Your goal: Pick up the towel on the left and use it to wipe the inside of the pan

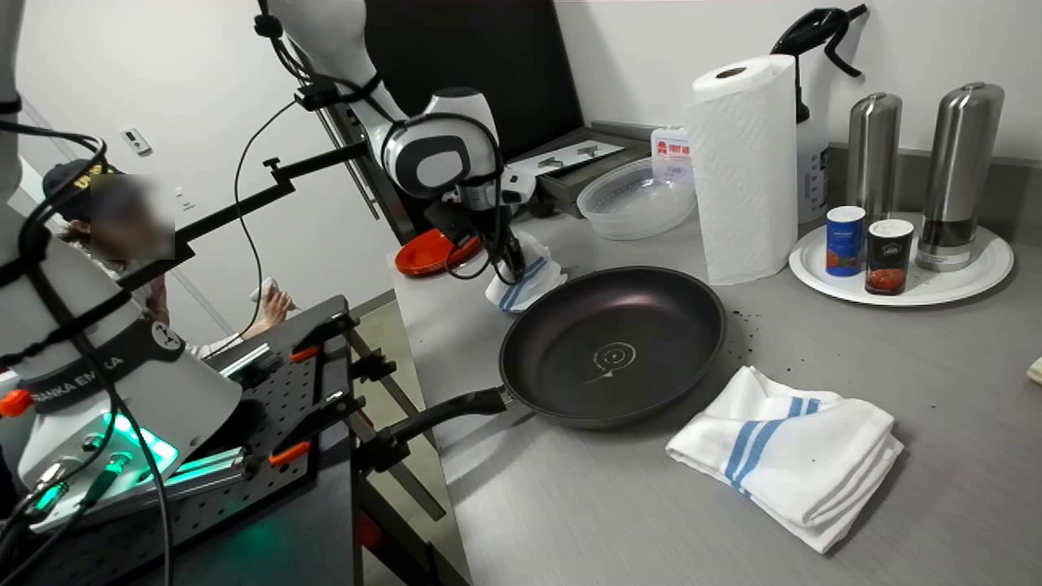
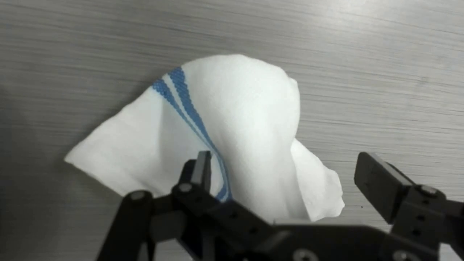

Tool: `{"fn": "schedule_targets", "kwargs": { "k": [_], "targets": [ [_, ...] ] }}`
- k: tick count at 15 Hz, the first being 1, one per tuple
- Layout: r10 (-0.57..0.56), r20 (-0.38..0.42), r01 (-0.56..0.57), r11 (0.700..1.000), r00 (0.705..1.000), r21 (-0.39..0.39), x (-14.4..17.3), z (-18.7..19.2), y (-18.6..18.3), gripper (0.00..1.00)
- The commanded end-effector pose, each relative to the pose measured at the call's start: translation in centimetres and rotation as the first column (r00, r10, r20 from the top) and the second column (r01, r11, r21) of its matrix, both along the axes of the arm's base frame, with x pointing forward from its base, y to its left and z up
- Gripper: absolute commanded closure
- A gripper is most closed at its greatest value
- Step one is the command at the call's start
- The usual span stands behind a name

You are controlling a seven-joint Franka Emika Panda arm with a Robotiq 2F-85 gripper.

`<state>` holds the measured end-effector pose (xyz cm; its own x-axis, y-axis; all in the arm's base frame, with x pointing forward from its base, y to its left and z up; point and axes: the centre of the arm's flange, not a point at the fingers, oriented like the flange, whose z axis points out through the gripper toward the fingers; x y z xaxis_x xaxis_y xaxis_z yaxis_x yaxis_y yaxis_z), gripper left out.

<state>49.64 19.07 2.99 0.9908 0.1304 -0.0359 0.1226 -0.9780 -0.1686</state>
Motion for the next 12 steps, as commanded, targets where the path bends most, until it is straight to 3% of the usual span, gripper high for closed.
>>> {"fn": "schedule_targets", "kwargs": {
  "k": [1, 9, 10, 12],
  "targets": [
    [-0.004, 0.03, 0.005, 1.0, 1.0, -0.028, 0.2, -1.6, 0.5, 0.0],
    [-0.003, 0.015, 0.004, 0.998, 1.0, -0.064, 0.2, -3.5, 0.6, 0.01],
    [-0.005, 0.015, 0.006, 0.998, 1.0, -0.065, 0.2, -3.6, 0.7, 0.26],
    [-0.006, 0.016, 0.007, 0.998, 1.0, -0.069, 0.2, -3.8, 0.8, 0.32]
  ]
}}
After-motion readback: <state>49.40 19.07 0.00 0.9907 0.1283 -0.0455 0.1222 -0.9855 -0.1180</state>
